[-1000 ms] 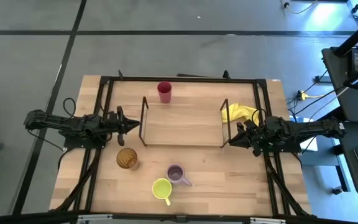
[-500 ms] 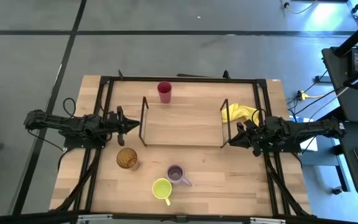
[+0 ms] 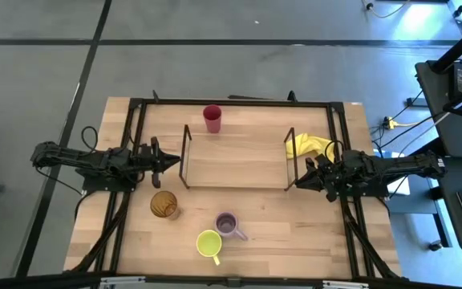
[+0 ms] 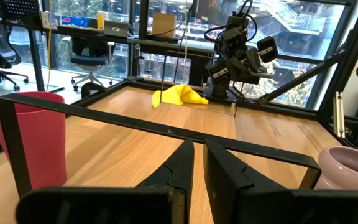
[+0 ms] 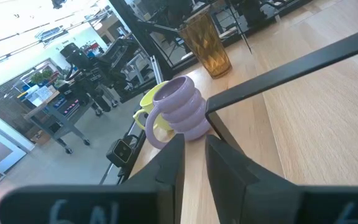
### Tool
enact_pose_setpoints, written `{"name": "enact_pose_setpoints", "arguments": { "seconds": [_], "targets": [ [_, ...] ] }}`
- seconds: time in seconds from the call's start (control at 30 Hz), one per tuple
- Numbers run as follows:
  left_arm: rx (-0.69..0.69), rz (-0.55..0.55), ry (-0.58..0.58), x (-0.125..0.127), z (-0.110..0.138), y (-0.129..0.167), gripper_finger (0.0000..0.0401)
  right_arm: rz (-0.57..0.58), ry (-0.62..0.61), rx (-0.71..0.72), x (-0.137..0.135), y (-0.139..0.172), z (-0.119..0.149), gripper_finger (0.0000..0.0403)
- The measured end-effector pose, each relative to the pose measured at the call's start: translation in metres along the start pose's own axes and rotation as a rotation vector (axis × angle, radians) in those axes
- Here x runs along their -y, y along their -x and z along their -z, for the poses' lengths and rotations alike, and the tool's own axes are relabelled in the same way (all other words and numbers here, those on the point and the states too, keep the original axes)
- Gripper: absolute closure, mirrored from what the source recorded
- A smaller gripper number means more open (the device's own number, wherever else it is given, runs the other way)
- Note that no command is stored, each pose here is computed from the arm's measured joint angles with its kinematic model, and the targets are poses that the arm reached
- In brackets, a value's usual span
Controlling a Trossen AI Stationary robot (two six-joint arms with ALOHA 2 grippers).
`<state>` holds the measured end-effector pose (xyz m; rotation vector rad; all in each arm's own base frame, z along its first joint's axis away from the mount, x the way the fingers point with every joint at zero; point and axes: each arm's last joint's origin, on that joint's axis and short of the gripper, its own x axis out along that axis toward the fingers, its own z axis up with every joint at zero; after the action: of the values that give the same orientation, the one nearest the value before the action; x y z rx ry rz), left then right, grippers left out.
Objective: Stack small to large cups/mugs on shelf
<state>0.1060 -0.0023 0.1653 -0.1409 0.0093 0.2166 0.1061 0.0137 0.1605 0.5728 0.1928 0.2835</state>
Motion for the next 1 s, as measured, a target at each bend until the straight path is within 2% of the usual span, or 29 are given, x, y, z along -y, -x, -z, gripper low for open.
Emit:
{"name": "enact_pose_setpoints", "arguments": {
  "seconds": [0.27,0.43,0.57,1.0],
  "targets": [
    [0.001,0.0,0.0,0.0,0.0,0.0,0.0368,0.006,0.002,0.013,0.0,0.0,-0.001,0.0336],
    [0.0,-0.001,0.0,0.0,0.0,0.0,0.0368,0.127,0.02,0.241,-0.002,0.002,-0.015,0.0336],
    [0.0,0.001,0.0,0.0,0.0,0.0,0.0368,0.183,0.017,0.303,-0.001,0.003,-0.018,0.0336],
    [0.0,0.001,0.0,0.0,0.0,0.0,0.0368,0.192,0.016,0.305,-0.001,0.003,-0.018,0.0336]
  ]
}}
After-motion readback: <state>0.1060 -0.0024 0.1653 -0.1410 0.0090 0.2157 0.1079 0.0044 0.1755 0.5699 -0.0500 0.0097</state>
